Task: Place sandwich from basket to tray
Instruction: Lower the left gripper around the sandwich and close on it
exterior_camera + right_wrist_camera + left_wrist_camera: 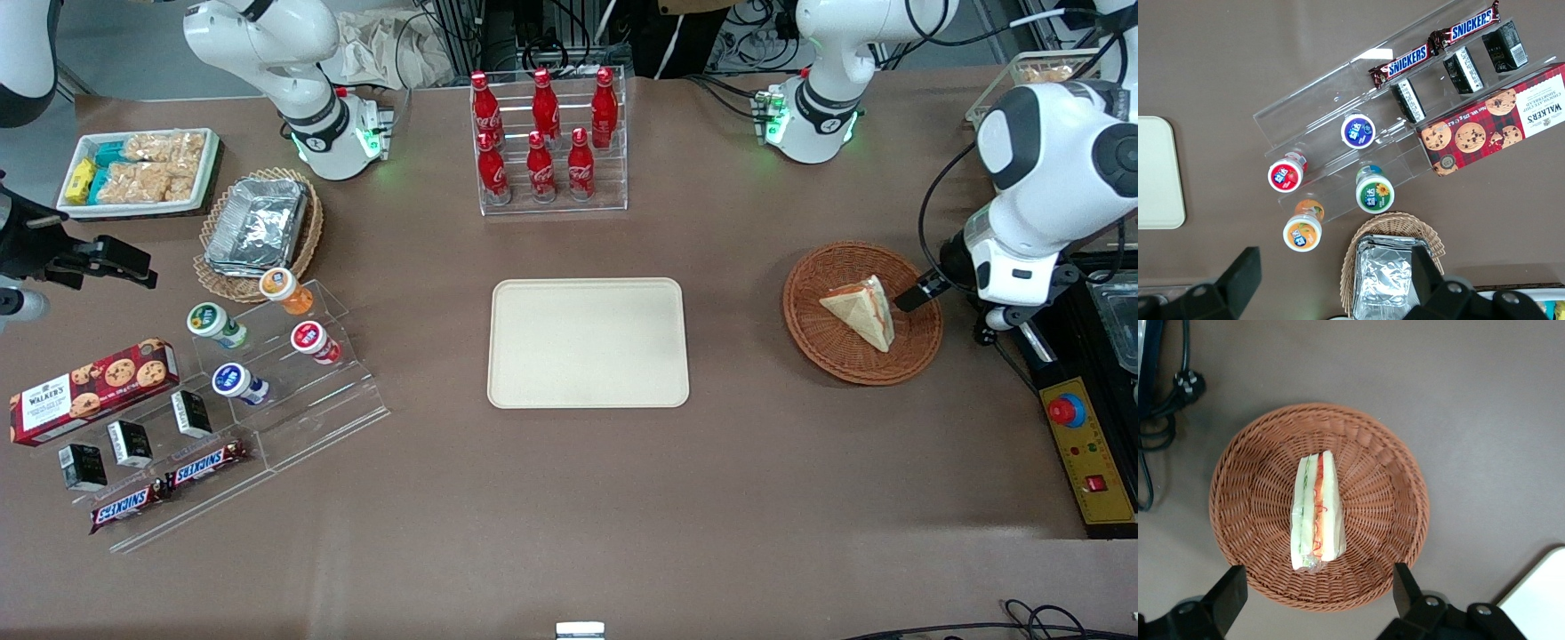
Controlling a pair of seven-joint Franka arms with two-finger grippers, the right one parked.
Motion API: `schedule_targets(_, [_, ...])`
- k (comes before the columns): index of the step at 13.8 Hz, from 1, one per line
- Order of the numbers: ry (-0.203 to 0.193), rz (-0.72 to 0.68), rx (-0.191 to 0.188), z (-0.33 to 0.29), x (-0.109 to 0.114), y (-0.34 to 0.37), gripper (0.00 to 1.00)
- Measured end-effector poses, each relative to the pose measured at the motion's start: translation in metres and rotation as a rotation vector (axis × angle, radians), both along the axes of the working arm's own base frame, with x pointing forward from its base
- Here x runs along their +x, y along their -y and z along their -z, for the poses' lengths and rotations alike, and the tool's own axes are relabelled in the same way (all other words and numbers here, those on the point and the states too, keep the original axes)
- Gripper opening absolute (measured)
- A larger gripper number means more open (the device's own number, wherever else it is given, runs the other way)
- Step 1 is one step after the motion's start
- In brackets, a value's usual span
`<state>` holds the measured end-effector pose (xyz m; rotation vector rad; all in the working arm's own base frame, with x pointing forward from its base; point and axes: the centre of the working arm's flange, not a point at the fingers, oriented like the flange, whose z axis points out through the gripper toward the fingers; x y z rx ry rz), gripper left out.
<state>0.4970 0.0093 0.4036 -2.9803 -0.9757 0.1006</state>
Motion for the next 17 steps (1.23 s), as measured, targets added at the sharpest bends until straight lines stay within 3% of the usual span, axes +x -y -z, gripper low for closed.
schedule_targets(6, [0.009,-0.136,0.009,0.052,-0.021,0.001,0.98])
schedule_targets(14, [-0.051,-0.206,0.017,0.113,-0.026,0.001,0.99])
schedule_targets(17, [-0.075,-0.25,-0.015,0.13,-0.028,0.002,0.99])
